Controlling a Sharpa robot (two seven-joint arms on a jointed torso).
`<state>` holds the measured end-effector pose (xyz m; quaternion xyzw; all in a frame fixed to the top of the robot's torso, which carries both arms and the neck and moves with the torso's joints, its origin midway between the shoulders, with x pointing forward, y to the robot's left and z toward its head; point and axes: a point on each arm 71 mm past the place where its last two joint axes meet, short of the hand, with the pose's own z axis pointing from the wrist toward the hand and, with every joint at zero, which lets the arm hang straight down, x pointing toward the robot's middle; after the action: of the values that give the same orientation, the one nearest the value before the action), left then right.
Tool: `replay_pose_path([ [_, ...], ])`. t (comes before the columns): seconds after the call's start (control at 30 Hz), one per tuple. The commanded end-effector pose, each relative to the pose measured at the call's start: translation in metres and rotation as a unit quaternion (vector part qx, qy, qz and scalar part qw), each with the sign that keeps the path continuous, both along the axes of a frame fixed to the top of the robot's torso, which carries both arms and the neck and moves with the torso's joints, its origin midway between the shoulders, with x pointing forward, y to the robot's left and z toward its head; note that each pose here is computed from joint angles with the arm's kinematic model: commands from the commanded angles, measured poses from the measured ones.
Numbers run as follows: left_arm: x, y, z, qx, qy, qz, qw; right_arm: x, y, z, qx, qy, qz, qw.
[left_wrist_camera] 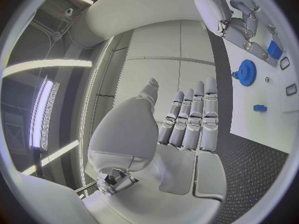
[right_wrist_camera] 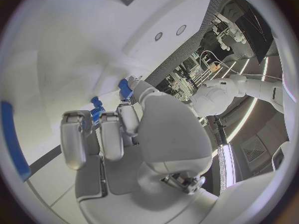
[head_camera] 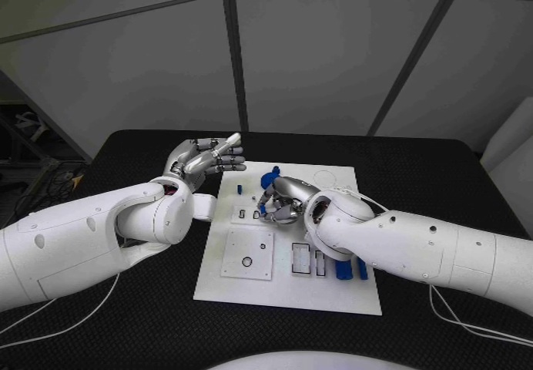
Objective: Assemble the parts on the task board
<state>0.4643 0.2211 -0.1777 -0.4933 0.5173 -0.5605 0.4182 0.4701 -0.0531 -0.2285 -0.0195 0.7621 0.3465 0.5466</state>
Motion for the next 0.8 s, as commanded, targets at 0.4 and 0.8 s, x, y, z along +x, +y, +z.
replay_pose_path([
  [0.4, 0.0002, -0.0026, 0.0021, -0.002, -0.007, -0.009, 1.000, -0.0002, -0.0002, -0.0056, -0.022, 0.013, 0.008, 1.000],
  [0.8, 0.0001, -0.0024, 0.0021, -0.002, -0.007, -0.009, 1.000, -0.0009, -0.0009, -0.0069, -0.027, 0.013, 0.009, 1.000],
])
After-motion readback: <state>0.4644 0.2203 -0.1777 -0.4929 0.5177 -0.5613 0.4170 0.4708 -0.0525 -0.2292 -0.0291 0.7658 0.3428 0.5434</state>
